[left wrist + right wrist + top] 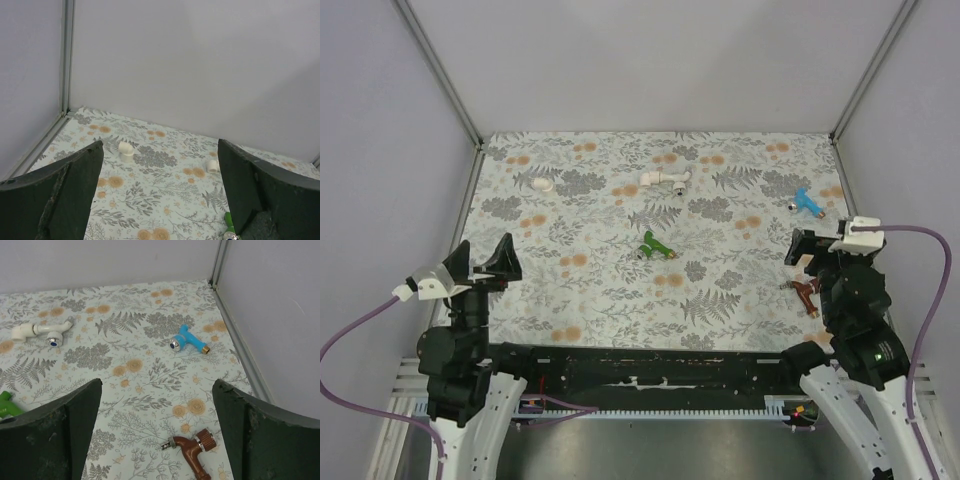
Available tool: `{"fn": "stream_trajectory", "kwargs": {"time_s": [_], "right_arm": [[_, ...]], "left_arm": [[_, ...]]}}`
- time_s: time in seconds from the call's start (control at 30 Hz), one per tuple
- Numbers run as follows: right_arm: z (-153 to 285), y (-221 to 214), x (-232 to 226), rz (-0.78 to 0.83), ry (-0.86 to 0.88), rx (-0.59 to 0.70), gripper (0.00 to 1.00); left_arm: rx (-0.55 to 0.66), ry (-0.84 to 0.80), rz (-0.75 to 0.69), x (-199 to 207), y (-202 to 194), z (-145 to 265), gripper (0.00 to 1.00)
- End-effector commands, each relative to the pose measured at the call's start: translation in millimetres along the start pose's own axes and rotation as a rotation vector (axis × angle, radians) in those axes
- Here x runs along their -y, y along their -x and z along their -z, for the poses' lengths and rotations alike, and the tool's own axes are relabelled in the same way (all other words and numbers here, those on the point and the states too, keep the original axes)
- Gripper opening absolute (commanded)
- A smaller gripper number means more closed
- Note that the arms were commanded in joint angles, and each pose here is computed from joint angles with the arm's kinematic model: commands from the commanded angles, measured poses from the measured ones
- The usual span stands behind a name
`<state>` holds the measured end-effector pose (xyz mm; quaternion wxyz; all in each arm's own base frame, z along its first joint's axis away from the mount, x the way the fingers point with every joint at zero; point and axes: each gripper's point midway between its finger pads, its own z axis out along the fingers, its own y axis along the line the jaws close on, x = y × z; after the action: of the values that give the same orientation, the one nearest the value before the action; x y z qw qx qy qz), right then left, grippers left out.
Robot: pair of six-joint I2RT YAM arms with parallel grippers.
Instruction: Install the water faucets
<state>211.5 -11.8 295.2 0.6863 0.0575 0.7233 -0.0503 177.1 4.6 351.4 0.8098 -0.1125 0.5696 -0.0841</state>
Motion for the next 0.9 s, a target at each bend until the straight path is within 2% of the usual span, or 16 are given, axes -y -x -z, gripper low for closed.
{"fn": "stream_trajectory", "kwargs": {"time_s": [0.0, 0.1, 0.23, 0.3, 0.47, 0.57, 0.77, 0.87], "right_arm": [[-18, 5, -22, -0.017, 0.048, -0.085, 0.98], [-39, -4, -42, -0.029, 0.072, -0.175, 0.98], [-73, -22, -49, -0.067, -0.040, -0.292, 0.98], [-87, -34, -59, -0.046, -0.040, -0.368, 0.98], [-112, -62, -129, -0.038, 0.242, -0.540, 0.97], [-119, -91, -165, 0.007, 0.426, -0.662, 0.91], [-120, -152, -211, 0.052, 0.641, -0.854, 0.90], [-117, -177, -234, 0.092, 0.712, -0.896, 0.85]], "left_arm": [[0.024, 0.027, -0.032, -6, 5, 0, 1.00], [0.024, 0.030, -0.032, -7, 5, 1, 1.00], [0.024, 0.032, -0.033, -7, 5, 1, 1.00], [0.022, 0.033, -0.032, -8, 4, 1, 1.00], [0.018, 0.025, -0.031, -6, 3, 1, 1.00], [0.017, 0.021, -0.031, -6, 3, 1, 1.00], [0.015, 0.020, -0.031, -5, 3, 1, 1.00], [0.009, 0.018, -0.031, -5, 1, 1, 1.00]]}}
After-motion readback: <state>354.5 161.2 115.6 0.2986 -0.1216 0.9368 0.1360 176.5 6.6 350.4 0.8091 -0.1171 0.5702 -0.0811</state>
